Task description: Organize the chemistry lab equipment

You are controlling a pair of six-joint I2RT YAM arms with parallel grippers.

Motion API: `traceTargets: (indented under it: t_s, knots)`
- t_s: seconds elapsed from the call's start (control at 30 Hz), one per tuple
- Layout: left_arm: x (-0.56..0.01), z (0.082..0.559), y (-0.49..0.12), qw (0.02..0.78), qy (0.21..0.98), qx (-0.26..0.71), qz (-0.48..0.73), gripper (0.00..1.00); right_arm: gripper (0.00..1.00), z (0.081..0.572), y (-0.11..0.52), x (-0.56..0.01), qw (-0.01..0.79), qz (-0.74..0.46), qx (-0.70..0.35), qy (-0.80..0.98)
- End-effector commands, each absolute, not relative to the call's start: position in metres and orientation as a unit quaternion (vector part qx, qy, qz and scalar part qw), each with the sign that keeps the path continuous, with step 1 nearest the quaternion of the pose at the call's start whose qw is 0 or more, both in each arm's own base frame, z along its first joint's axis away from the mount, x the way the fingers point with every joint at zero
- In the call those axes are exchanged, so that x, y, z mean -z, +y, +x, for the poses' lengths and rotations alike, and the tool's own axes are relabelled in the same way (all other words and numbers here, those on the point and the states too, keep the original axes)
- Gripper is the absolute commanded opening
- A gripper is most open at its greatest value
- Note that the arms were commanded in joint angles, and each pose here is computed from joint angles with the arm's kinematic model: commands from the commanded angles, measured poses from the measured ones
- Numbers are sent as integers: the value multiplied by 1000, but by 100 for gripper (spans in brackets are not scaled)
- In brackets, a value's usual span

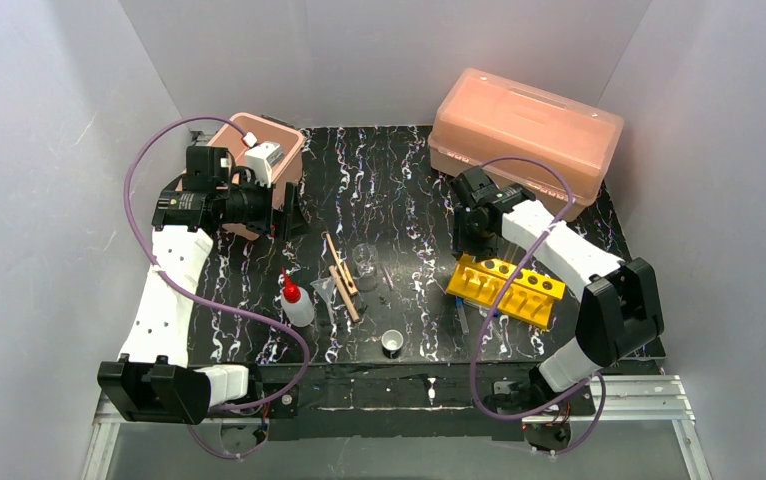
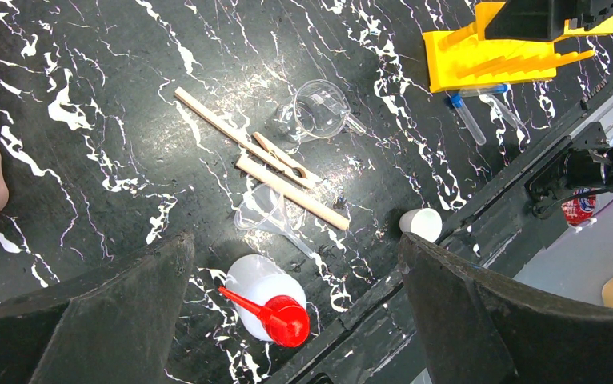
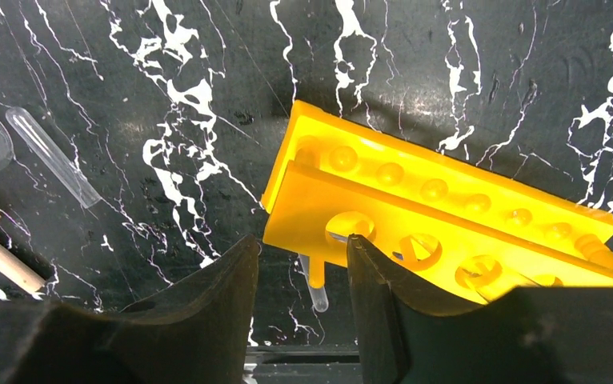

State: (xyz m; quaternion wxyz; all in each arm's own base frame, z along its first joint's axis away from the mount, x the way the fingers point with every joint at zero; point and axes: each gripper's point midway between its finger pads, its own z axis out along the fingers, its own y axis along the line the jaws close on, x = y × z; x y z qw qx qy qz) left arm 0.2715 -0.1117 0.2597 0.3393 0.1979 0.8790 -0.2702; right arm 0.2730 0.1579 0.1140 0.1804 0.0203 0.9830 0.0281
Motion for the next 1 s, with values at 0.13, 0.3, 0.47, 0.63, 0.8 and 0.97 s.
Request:
traceTargets:
  t_s: [0.13,0.3,0.47,0.63,0.8,0.97]
  knots:
    - [-266,263,-114,343,873,282,203,99,52,289,162,-101,182,29,-40,982]
    - [-264,264,-112,340,876,276,203,99,47,297,167,-95,180,22,-44,982]
    - [-263,265,-113,339,875,280,202,99,44,316,175,-97,189,1,-41,981]
    - [-261,267,-113,336,876,281,201,99,43,341,182,-99,197,-21,-35,979]
    - [-255,270,-113,331,879,280,200,99,42,366,197,-101,201,-24,-45,978]
    - [-250,275,-114,325,880,283,199,99,42,395,217,-105,209,-15,-61,976]
